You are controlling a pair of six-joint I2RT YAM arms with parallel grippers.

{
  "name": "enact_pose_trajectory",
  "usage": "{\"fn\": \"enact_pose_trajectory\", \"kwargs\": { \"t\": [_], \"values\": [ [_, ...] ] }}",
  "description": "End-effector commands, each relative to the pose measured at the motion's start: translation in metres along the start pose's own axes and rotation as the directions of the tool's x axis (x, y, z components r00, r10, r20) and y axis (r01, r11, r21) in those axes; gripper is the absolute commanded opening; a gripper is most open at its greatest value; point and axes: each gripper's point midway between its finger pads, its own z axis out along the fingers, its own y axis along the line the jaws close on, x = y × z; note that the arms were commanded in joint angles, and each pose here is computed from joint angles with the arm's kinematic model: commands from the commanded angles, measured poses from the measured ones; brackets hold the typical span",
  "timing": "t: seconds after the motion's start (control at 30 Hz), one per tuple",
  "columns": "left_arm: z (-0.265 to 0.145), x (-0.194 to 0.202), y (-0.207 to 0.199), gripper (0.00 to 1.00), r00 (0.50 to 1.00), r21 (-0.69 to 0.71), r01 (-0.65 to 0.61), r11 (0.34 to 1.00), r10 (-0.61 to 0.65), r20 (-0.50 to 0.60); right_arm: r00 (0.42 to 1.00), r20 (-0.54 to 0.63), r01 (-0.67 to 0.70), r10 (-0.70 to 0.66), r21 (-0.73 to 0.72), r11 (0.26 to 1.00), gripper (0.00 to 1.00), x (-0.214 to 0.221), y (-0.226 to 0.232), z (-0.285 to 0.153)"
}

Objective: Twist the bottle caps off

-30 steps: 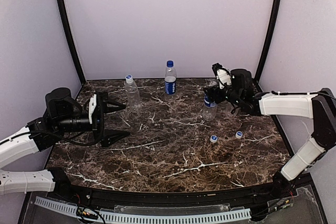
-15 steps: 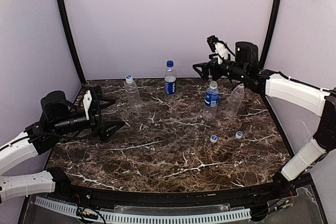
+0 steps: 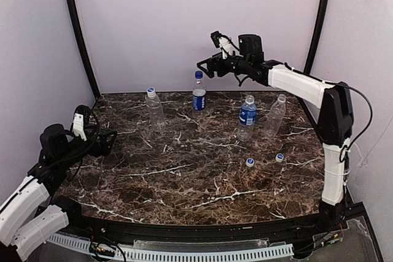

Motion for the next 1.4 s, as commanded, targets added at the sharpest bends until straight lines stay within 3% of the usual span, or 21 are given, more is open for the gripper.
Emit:
{"fn": "enact_pose_trajectory", "kwargs": {
  "t": [0.0,0.27,0.4,0.53,0.77,0.87,1.0,1.03,1.1,1.23,1.3,1.37],
  "values": [
    [-0.004,0.023,0.022,0.99,0.993,-0.085,0.115,0.990,-0.116,-0.017,0.997,-0.077,-0.025,0.024,-0.012,1.000,0.91,0.017,0.006,0.029],
    [-0.008,0.034,0.026,0.99,0.992,-0.087,0.122,0.989,-0.121,0.015,0.989,-0.149,-0.003,0.015,0.074,0.997,0.87,0.047,-0.007,0.056],
    [-0.009,0.035,0.025,0.99,0.992,-0.075,0.123,0.989,-0.122,0.026,0.986,-0.165,0.014,0.004,0.105,0.994,0.78,0.055,-0.010,0.059],
    [-0.009,0.035,0.024,0.99,0.991,-0.070,0.129,0.989,-0.127,0.030,0.983,-0.182,0.011,0.006,0.090,0.996,0.63,0.063,-0.007,0.064],
    [-0.009,0.034,0.023,0.98,0.992,-0.064,0.127,0.990,-0.125,0.034,0.981,-0.194,0.002,0.010,0.060,0.998,0.58,0.071,-0.004,0.073],
    [-0.009,0.034,0.023,0.98,0.992,-0.063,0.126,0.990,-0.124,0.036,0.981,-0.193,-0.003,0.014,0.059,0.998,0.43,0.069,-0.004,0.074],
    [-0.009,0.033,0.014,0.99,0.994,-0.010,0.108,0.994,-0.107,0.034,0.985,-0.173,-0.012,0.017,0.027,1.000,0.06,0.057,0.003,0.069],
    [-0.008,0.033,0.010,0.99,0.994,0.016,0.102,0.995,-0.102,0.035,0.986,-0.168,-0.016,0.019,0.017,1.000,0.00,0.053,0.006,0.067],
    [-0.009,0.032,-0.008,0.99,0.996,0.116,0.084,0.990,-0.088,0.031,0.986,-0.165,-0.021,0.020,0.000,1.000,0.00,0.044,0.014,0.061],
    [-0.013,0.032,-0.033,0.99,0.997,0.261,0.063,0.963,-0.070,0.019,0.990,-0.140,-0.028,0.016,-0.087,0.996,0.00,0.005,0.052,0.029],
    [-0.014,0.033,-0.037,0.99,0.998,0.280,0.053,0.958,-0.060,0.016,0.992,-0.121,-0.051,0.023,-0.237,0.970,0.00,-0.019,0.093,0.004],
    [-0.017,0.033,-0.047,0.99,0.998,0.338,0.052,0.940,-0.062,0.018,0.994,-0.099,-0.080,0.041,-0.433,0.898,0.00,-0.038,0.143,-0.029]
  ]
}}
